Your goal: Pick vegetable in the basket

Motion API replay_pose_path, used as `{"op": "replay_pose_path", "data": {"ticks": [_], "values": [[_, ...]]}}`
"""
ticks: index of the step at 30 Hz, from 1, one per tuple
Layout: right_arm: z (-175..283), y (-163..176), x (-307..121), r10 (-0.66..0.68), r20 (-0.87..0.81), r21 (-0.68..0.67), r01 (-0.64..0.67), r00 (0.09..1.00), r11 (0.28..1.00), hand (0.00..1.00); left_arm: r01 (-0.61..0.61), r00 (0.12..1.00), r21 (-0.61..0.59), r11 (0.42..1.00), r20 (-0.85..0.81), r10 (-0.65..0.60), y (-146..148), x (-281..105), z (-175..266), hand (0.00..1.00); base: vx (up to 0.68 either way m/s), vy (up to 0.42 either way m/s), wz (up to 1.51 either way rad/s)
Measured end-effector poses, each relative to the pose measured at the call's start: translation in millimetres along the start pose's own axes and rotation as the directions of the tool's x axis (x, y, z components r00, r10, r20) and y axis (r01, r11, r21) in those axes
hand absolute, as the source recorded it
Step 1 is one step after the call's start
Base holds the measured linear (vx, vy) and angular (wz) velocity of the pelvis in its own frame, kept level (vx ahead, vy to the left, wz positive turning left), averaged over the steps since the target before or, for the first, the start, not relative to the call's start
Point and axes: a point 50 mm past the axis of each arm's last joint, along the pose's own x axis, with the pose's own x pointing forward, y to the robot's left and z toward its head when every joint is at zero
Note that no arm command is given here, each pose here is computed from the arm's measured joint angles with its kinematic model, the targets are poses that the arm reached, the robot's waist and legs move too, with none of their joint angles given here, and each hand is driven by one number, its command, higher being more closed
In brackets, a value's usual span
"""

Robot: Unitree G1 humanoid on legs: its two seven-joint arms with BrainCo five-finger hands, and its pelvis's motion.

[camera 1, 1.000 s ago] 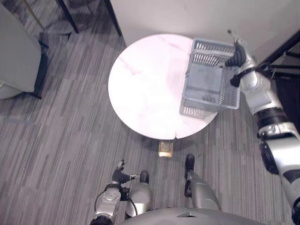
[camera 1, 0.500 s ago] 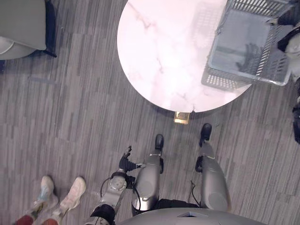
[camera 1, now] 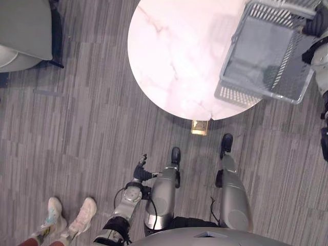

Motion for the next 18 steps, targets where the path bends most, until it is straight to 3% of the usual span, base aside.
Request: {"op": "replay_pose_path", "data": {"ticks": [3, 5, 9, 12, 14, 18], "values": [[-13.3, 12.3, -47.6, -0.100, -0.032, 0.334, 0.105, 0.994, 0.937, 1.00, -0.002, 1.000, 0.001, 1.000, -0.010, 0.002, -1.3, 2.1, 2.3, 0.00, 0.06, -0.060, -0.32], [-52.3, 34.4, -100.8, -0.099, -0.227, 0.464, 0.197, 0.969, 0.864, 1.00, 0.014, 0.999, 0.044, 0.999, -0.037, -0.013, -5.7, 1.6, -1.0, 0.00, 0.13, -0.040, -0.86], [-84.7, 72.3, -165.2, -0.013, -0.426, 0.471, 0.234, 0.904, 0.851, 1.00, -0.053, 0.996, 0.045, 0.998, -0.073, 0.056, 8.9, 2.9, -5.4, 0.00, 0.09, 0.023, -1.56], [-91.7, 119.1, -214.1, 0.223, -0.483, 0.525, 0.076, 0.846, 0.848, 1.00, -0.186, 0.966, 0.088, 0.979, -0.165, 0.199, 48.4, -11.4, -33.4, 0.00, 0.21, 0.050, -2.53], [-103.1, 130.9, -235.6, 0.315, -0.513, 0.525, 0.002, 0.798, 0.851, 1.00, -0.236, 0.940, 0.081, 0.968, -0.235, 0.248, 60.6, -20.4, -50.7, 0.00, 0.26, -0.060, -2.12], [-119.7, 131.5, -275.2, 0.404, -0.572, 0.553, -0.028, 0.714, 0.833, 1.00, -0.330, 0.867, 0.030, 0.944, -0.386, 0.315, 75.6, -38.2, -83.0, 0.00, 0.36, -0.052, -1.58]]}}
